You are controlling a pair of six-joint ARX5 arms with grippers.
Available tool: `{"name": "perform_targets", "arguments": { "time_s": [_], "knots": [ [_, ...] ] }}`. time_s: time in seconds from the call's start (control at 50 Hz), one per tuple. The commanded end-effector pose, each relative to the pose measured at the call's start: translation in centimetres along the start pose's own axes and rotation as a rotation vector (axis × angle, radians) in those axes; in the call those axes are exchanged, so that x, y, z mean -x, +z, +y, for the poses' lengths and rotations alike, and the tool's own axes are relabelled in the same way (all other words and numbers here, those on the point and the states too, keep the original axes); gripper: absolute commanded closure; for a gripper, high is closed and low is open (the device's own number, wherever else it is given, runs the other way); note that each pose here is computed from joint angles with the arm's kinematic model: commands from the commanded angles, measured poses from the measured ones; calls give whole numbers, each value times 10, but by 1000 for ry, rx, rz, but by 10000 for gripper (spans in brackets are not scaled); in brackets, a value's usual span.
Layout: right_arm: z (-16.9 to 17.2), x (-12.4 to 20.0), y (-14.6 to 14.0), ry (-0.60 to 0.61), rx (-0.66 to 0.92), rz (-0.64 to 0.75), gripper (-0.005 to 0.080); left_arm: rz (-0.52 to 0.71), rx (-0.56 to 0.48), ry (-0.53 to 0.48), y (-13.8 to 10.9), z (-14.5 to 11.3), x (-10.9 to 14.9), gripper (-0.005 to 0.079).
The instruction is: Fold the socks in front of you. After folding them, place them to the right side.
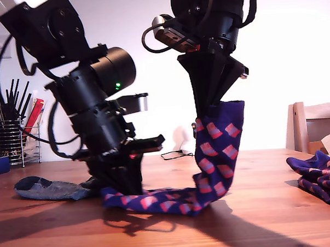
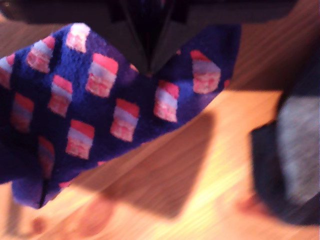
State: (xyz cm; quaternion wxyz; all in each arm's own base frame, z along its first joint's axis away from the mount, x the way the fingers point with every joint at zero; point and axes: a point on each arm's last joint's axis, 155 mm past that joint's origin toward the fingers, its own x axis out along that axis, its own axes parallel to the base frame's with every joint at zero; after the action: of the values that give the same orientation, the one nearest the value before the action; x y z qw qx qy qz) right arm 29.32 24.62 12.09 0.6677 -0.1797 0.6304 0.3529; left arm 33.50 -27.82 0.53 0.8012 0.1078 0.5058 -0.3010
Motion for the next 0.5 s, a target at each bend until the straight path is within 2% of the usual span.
{"name": "perform_targets", "arguments": {
  "time_s": [0.0, 0.12, 0.48],
  "knots": [
    [2, 5, -1, 4, 1, -12, 765, 51, -17, -22, -15, -8, -17, 764],
    [2, 5, -1, 5, -1, -11, 765, 54, -34, -53, -17, -21, -24, 764],
    [2, 5, -2, 5, -14, -8, 765, -12, -60, -145, -4, -70, -25, 764]
  ]
}}
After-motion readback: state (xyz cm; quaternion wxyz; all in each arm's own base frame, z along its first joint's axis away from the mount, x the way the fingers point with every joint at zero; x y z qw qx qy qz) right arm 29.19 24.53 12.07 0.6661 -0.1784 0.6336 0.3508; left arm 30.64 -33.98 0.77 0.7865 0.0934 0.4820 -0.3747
